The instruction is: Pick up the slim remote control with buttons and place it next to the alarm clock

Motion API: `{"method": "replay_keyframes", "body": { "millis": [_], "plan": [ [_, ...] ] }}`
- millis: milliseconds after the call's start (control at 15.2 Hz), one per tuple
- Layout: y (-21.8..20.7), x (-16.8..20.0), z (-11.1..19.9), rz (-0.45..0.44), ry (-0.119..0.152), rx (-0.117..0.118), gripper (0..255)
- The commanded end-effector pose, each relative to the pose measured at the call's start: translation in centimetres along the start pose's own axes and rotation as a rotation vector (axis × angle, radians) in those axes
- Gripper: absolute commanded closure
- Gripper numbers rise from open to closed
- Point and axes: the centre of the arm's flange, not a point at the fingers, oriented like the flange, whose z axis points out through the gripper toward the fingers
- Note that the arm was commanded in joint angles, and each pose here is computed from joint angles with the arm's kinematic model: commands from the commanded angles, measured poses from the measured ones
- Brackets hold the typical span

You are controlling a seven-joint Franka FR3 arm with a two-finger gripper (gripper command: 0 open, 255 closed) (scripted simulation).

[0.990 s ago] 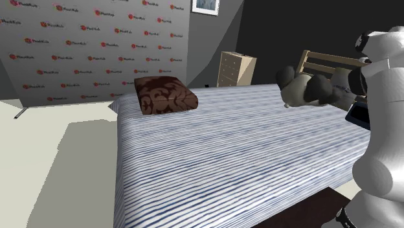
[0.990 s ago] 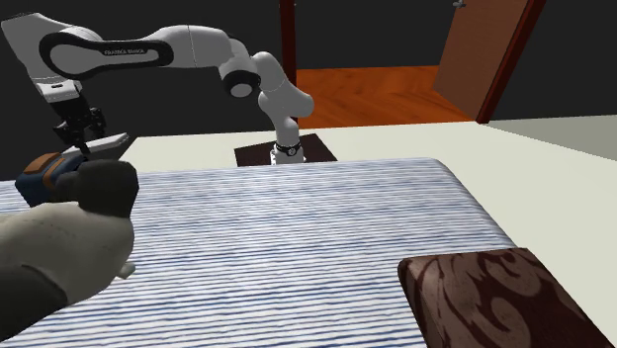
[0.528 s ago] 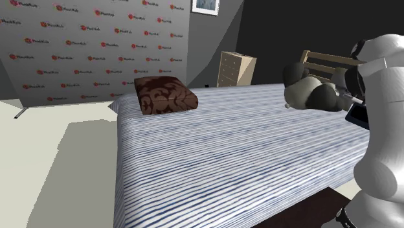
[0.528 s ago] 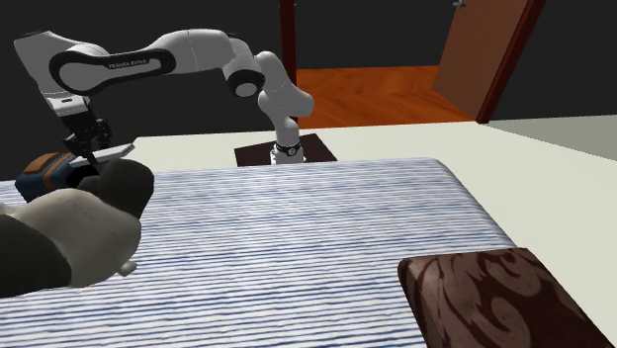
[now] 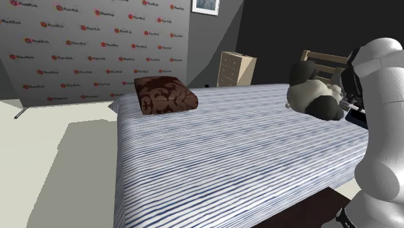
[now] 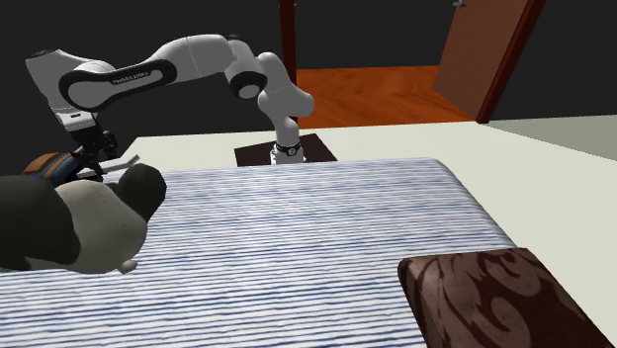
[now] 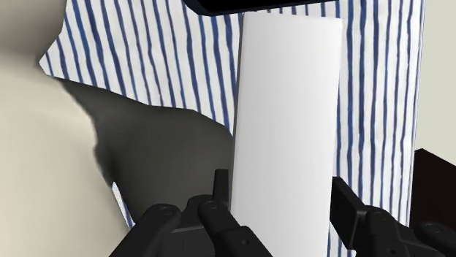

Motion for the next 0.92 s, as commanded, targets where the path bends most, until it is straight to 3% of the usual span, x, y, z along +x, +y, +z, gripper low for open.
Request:
{"method": "replay_keyframes", "body": {
  "millis": [0,858],
  "plan": [
    [0.0,0.0,1.0,0.000,0.000,0.000,255],
    [-0.1,0.0,7.9,0.000,0.000,0.000,255]
  ]
}}
